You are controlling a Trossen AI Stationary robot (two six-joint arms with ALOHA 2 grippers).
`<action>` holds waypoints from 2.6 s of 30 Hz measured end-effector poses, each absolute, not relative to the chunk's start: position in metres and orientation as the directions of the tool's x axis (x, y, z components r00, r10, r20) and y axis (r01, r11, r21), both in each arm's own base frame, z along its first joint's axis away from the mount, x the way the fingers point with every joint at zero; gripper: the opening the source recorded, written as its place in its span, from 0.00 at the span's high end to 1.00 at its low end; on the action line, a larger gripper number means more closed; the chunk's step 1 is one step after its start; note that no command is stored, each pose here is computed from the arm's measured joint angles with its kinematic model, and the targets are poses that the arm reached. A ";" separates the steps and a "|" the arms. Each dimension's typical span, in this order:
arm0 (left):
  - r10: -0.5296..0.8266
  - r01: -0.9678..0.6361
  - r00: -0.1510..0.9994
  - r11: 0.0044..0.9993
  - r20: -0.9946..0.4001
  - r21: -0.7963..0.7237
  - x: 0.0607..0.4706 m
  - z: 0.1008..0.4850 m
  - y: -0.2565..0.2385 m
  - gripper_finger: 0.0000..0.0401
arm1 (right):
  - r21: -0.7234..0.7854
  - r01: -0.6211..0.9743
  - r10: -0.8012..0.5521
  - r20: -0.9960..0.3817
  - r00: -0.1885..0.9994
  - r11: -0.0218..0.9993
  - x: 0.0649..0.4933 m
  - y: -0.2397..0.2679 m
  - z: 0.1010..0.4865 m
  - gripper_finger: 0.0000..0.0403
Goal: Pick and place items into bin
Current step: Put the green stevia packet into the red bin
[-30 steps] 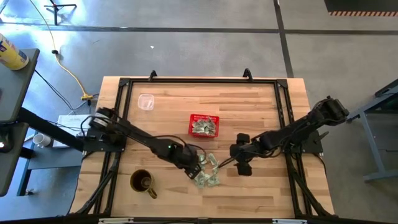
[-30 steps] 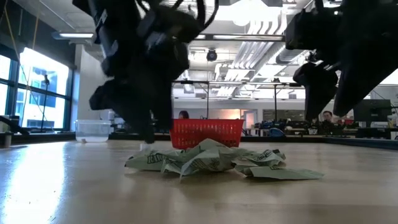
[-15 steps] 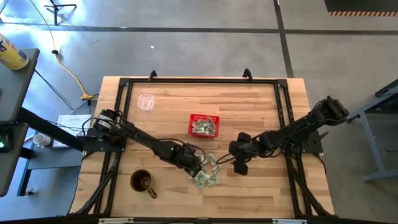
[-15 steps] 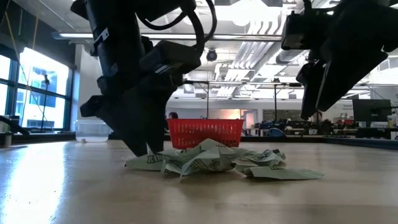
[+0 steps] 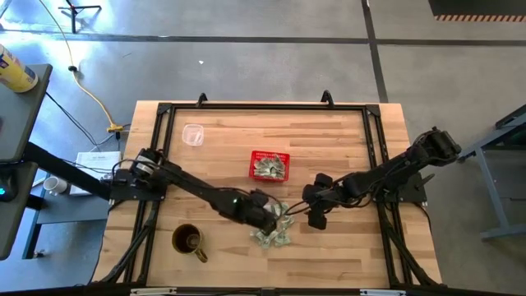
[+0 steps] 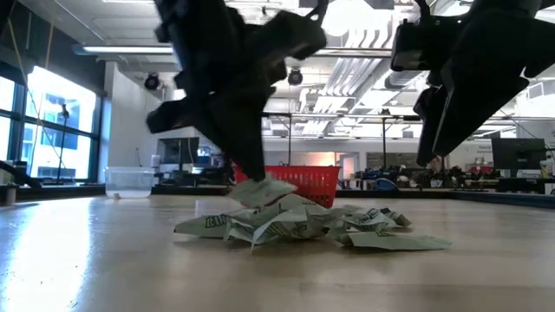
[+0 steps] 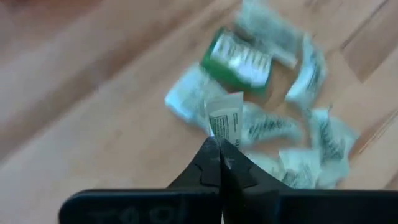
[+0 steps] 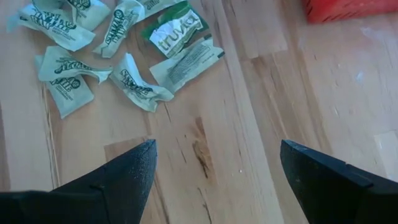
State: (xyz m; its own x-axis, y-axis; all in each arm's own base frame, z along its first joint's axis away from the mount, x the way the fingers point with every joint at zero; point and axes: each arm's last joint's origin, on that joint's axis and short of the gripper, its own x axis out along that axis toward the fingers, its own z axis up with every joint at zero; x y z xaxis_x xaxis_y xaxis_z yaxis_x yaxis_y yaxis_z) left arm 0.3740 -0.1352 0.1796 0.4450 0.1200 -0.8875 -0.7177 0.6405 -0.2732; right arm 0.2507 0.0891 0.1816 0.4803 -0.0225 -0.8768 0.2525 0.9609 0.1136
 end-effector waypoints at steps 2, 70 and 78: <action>0.129 -0.710 0.434 0.658 -0.892 -0.250 0.375 0.188 -0.136 0.95 | 0.108 0.253 -0.025 -0.881 0.472 0.961 0.250 0.089 0.181 0.18; 0.421 -0.562 0.403 0.815 -0.813 0.144 0.405 0.306 -0.014 0.92 | -0.105 0.335 -0.249 -0.872 0.422 0.936 0.238 0.065 0.189 0.18; 0.089 -0.419 0.457 0.899 -0.885 -0.126 0.421 0.260 0.058 0.91 | -0.106 0.348 -0.238 -0.901 0.363 0.932 0.232 0.065 0.187 0.18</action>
